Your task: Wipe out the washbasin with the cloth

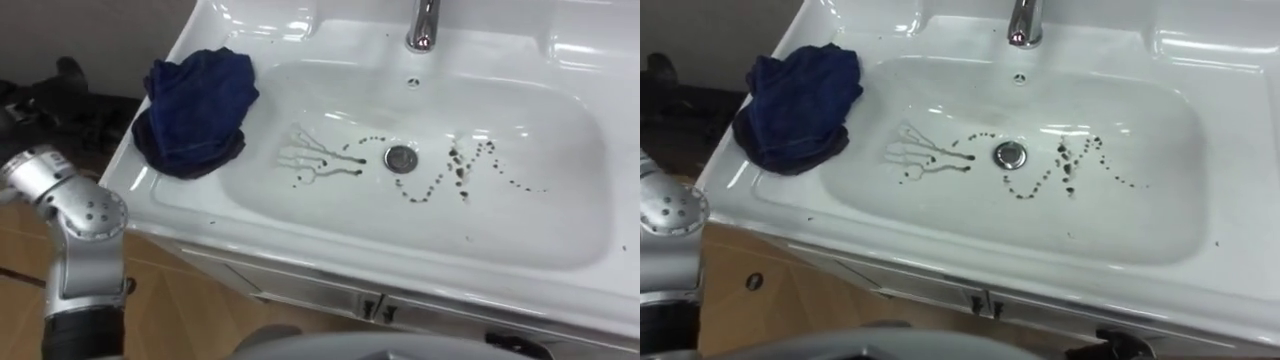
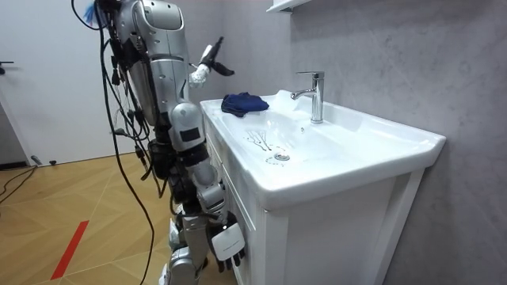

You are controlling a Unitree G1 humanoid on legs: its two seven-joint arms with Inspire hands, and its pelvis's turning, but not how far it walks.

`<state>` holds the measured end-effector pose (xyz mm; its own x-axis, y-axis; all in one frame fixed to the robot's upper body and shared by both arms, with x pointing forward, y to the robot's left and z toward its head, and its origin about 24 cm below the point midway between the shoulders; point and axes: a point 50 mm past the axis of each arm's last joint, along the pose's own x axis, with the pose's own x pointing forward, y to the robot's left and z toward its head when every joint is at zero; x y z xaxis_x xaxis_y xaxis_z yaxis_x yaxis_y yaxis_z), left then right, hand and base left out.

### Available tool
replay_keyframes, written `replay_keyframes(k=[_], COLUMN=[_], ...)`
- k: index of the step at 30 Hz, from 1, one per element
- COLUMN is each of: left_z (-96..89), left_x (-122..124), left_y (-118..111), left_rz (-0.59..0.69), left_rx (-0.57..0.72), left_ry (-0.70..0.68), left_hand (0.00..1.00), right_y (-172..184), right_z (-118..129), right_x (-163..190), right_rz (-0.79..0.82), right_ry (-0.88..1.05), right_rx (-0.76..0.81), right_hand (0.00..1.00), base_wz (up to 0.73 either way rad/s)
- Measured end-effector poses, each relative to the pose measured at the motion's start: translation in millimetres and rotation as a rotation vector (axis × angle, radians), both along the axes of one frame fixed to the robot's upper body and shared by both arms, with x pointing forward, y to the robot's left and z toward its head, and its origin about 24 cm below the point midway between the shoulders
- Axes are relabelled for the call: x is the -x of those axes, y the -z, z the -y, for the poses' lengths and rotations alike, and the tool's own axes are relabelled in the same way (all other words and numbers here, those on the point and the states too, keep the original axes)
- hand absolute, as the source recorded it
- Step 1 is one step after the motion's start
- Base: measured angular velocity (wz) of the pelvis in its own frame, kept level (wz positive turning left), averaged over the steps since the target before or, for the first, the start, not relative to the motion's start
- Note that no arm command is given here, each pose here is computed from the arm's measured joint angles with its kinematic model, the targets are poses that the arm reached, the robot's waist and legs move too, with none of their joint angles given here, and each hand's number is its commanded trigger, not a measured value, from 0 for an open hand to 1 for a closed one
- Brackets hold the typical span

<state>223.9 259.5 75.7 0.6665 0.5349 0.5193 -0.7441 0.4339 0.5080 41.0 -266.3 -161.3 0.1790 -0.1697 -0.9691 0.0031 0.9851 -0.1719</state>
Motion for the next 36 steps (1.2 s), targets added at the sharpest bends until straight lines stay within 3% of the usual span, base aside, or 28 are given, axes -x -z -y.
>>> replay_keyframes(k=[7, 11, 17, 28, 36], left_z=[39.6, 55.8, 80.7, 74.9, 58.6], left_x=[-11, -13, -13, 0, 8], left_y=[14, 17, 31, 68, 91], left_rz=[-0.137, -0.194, -0.264, -0.433, -0.536], left_rx=[-0.014, -0.111, -0.118, -0.097, -0.083], left_ry=[0.219, 0.296, 0.414, 0.396, 0.315], left_hand=[0.00, 0.00, 0.00, 0.00, 0.00], right_y=[1, 2, 3, 6, 5], right_z=[-4, -5, -13, -20, -16], right_x=[-1, -2, -5, -4, 0], right_rz=[0.019, 0.018, 0.033, 0.039, 0.011], right_ry=[0.040, 0.040, 0.068, 0.108, 0.122], right_rx=[-0.005, -0.015, -0.039, -0.063, -0.056], right_hand=[0.00, 0.00, 0.00, 0.00, 0.00], base_wz=[-0.07, -0.05, 0.00, -0.03, -0.07])
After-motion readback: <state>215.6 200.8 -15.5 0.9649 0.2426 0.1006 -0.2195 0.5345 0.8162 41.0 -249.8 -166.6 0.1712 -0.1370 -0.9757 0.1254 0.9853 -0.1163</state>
